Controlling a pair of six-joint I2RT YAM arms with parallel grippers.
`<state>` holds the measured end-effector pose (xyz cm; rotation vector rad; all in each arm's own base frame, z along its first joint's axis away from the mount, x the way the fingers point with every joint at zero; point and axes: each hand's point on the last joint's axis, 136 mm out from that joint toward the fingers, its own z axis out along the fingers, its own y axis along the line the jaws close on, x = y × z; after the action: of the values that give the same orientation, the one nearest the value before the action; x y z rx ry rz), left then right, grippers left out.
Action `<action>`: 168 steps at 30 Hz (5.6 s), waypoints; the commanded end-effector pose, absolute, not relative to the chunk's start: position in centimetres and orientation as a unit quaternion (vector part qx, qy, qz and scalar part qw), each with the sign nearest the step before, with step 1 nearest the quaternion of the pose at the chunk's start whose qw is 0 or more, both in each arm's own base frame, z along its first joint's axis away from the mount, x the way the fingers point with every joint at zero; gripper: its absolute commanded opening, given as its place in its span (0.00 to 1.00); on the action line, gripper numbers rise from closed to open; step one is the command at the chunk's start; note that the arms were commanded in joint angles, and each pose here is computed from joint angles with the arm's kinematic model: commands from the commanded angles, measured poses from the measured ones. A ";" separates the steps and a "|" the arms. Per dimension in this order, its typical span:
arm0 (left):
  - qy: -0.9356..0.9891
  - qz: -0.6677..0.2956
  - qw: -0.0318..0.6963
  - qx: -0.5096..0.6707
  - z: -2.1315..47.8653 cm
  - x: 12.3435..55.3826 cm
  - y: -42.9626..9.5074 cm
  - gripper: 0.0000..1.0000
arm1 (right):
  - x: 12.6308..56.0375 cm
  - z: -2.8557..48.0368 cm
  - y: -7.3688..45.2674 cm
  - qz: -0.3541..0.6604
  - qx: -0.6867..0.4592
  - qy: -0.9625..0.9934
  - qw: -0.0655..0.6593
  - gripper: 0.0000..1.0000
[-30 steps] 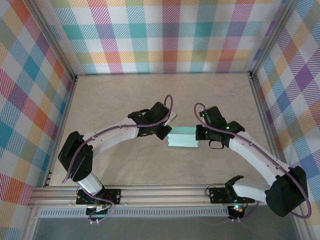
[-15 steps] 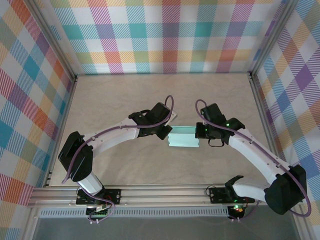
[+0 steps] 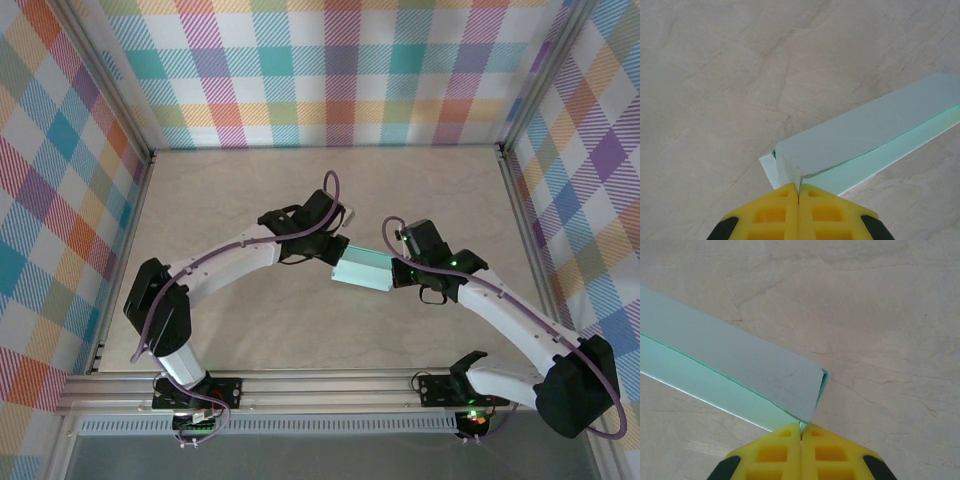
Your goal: Fold the paper box
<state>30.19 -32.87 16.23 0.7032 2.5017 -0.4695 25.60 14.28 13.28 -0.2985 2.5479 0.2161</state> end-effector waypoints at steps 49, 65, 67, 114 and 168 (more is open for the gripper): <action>0.896 -0.247 0.299 0.217 13.8 29.9 -33.8 0.00 | 26.6 13.1 16.2 0.098 -0.115 0.932 0.330 0.00; 0.895 -0.193 0.308 0.258 9.8 28.1 -34.0 0.00 | 26.3 13.8 16.3 0.119 -0.112 0.923 0.350 0.05; 0.897 -0.184 0.310 0.256 9.9 28.2 -33.8 0.00 | 26.3 14.7 16.4 0.127 -0.114 0.917 0.361 0.18; 0.890 -0.172 0.322 0.271 11.9 27.7 -33.6 0.14 | 26.7 9.6 14.4 0.086 0.056 0.957 0.271 0.62; 0.884 -0.192 0.319 0.282 11.6 26.7 -33.6 0.23 | 23.1 8.4 12.4 0.365 0.342 0.858 0.115 0.24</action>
<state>28.52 -33.50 12.25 0.6798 2.2972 -0.4630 24.52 12.99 11.07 0.9083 2.4447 1.1368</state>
